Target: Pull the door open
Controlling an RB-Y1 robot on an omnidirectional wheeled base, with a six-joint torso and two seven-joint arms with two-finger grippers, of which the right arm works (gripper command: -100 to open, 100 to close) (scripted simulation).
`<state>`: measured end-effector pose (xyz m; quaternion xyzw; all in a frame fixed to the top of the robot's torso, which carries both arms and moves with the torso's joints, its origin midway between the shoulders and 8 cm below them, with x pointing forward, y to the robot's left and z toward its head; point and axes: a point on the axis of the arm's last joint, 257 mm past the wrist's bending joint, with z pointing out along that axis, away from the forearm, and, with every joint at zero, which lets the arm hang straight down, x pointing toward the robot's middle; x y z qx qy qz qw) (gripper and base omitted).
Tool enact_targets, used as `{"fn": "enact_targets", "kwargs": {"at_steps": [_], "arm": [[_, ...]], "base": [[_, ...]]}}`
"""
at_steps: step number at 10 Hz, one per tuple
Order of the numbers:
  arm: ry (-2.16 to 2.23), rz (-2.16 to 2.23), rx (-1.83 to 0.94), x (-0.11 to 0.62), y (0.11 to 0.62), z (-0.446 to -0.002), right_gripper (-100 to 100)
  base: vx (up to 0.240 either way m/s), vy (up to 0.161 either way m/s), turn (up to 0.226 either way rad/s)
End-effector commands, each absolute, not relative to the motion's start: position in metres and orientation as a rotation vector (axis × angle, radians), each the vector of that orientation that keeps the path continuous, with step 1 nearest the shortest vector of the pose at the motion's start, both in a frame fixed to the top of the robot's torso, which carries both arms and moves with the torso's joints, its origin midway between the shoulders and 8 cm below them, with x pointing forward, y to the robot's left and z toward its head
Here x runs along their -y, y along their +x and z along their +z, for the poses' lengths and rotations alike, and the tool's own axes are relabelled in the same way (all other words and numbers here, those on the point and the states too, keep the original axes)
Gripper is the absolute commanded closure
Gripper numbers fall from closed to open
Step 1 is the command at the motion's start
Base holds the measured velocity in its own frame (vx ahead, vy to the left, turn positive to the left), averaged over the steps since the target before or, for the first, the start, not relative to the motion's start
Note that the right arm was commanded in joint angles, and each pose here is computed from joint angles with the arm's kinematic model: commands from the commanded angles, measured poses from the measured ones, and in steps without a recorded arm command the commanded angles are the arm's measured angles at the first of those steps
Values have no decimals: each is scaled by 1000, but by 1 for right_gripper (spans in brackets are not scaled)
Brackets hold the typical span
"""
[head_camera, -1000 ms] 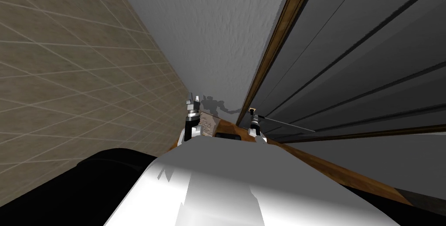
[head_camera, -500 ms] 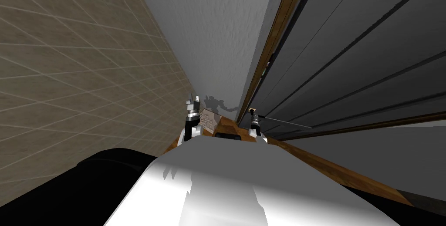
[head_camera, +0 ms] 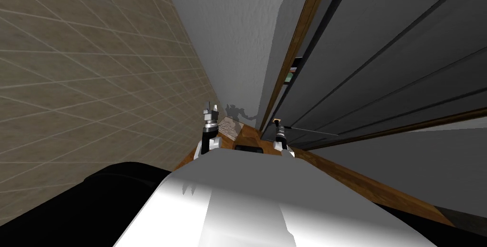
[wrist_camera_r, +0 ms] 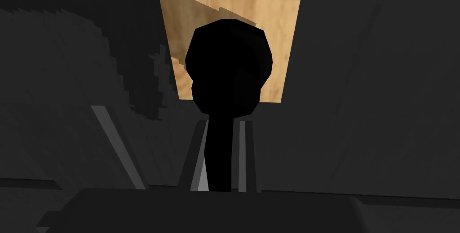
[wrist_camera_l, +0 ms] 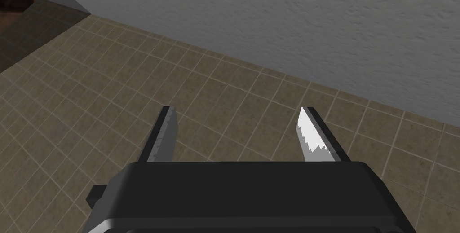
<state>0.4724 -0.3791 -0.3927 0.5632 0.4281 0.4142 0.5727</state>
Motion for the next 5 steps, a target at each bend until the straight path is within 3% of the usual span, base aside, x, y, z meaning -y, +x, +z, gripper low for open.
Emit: {"fn": "enact_targets", "kwargs": {"at_steps": [1,5], "arm": [[1319,978,-1008,381,471,-393,100],[1308,985,-1011,402,462,-391,100]], "base": [[-195,36,93],[-162,37,80]]}}
